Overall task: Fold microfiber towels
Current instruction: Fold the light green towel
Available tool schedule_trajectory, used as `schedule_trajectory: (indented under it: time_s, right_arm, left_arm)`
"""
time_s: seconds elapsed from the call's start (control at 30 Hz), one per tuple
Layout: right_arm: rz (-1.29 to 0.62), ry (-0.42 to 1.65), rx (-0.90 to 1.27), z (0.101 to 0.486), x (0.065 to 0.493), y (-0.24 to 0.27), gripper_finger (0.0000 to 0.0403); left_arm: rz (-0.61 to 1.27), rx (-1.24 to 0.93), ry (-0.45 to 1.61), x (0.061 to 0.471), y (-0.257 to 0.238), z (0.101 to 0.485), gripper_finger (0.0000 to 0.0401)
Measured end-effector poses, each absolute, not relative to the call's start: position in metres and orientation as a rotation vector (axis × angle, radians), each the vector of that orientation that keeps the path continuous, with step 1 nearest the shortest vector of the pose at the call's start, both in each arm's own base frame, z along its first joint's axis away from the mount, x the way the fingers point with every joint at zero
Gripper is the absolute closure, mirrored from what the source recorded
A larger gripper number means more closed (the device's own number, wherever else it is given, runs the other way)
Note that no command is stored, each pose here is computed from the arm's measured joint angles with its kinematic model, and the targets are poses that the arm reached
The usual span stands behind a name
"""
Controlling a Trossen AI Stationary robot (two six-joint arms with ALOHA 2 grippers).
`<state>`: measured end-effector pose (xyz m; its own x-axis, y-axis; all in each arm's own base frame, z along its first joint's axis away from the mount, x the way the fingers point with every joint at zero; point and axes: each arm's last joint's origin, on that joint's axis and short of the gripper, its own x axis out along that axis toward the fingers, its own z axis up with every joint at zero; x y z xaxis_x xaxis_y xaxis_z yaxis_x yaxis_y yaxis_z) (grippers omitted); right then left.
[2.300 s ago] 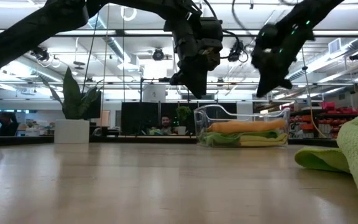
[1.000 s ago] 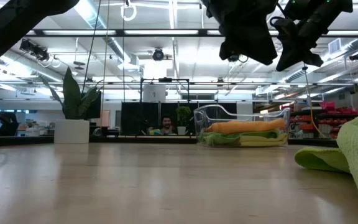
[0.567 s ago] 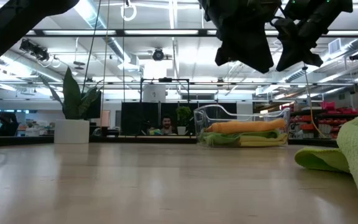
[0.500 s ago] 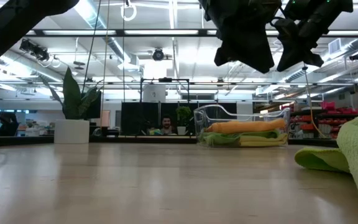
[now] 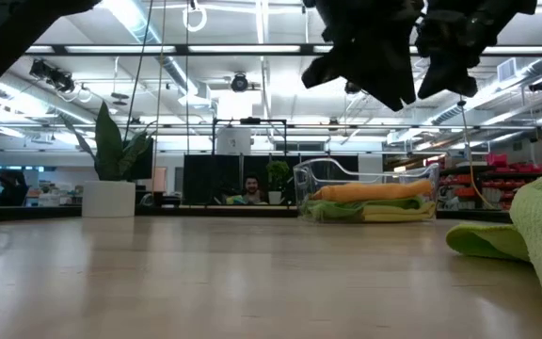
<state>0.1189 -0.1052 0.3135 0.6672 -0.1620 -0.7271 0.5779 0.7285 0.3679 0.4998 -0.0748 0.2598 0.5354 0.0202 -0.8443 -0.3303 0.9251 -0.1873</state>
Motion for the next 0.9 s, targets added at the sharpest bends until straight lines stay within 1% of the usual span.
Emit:
schedule_trajectory:
  time_s: [0.2, 0.3, 0.53, 0.73, 0.83, 0.9]
  right_arm:
    - [-0.330, 0.758, 0.515, 0.315, 0.127, -0.092, 0.0380]
    - [-0.285, 0.769, 0.493, 0.315, 0.131, -0.086, 0.0380]
    - [-0.193, 0.767, 0.434, 0.318, 0.134, -0.070, 0.0379]
    - [-0.141, 0.767, 0.420, 0.320, 0.136, -0.061, 0.0380]
    - [-0.108, 0.770, 0.428, 0.320, 0.137, -0.056, 0.0380]
    - [-0.077, 0.769, 0.443, 0.321, 0.137, -0.053, 0.0380]
  left_arm:
    - [0.391, -0.531, 0.920, 0.495, -0.103, 0.260, 0.0330]
    - [0.425, -0.635, 0.901, 0.491, -0.119, 0.261, 0.0325]
    - [0.448, -0.798, 0.903, 0.481, -0.158, 0.260, 0.0312]
    - [0.483, -0.898, 0.918, 0.486, -0.151, 0.249, 0.0302]
    - [0.471, -1.011, 0.938, 0.491, -0.147, 0.233, 0.0297]
    - [0.475, -1.072, 1.006, 0.490, -0.148, 0.217, 0.0296]
